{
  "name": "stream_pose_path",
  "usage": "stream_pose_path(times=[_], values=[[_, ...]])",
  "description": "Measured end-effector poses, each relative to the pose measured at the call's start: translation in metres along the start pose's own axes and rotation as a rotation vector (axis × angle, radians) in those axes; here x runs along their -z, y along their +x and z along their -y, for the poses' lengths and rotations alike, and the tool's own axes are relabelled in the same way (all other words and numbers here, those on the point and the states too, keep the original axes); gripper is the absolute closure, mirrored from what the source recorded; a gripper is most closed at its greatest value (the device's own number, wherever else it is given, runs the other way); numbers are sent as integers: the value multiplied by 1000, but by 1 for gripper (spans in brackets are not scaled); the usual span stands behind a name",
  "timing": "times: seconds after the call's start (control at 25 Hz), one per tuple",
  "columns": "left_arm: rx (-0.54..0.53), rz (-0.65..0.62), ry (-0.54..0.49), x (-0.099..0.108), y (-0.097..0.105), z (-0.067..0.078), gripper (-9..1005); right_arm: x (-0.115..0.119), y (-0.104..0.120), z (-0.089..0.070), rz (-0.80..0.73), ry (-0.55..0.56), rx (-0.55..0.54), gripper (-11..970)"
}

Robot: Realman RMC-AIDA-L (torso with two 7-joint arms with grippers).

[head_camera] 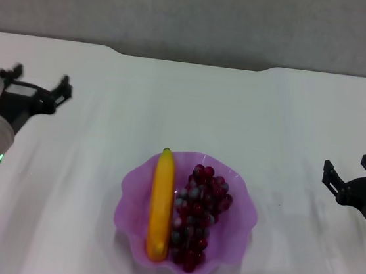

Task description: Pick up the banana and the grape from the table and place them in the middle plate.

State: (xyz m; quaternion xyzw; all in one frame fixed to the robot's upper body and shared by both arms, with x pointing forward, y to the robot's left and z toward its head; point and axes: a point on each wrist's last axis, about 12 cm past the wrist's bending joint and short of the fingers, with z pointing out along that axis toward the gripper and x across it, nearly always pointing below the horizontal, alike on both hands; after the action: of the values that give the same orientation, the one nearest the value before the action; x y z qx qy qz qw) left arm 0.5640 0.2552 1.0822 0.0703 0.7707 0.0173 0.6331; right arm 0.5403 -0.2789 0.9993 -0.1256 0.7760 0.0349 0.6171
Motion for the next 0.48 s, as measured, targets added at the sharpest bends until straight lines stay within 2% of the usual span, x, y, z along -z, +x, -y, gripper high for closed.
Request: stream_pose_path(times=[0.16, 0.28, 0.4, 0.44, 0.48], values=[[-63, 135, -79, 12, 10, 5, 105, 0, -1, -1, 2, -3, 0, 167], [-41, 227, -122, 21, 21, 0, 105, -1, -1, -1, 3, -4, 0, 167], [125, 290, -143, 30, 34, -19, 105, -1, -1, -1, 5, -5, 0, 167], [209, 299, -141, 33, 41, -28, 105, -1, -2, -1, 6, -5, 0, 167], [314, 300, -136, 37, 52, -45, 105, -1, -2, -1, 8, -5, -1, 167]])
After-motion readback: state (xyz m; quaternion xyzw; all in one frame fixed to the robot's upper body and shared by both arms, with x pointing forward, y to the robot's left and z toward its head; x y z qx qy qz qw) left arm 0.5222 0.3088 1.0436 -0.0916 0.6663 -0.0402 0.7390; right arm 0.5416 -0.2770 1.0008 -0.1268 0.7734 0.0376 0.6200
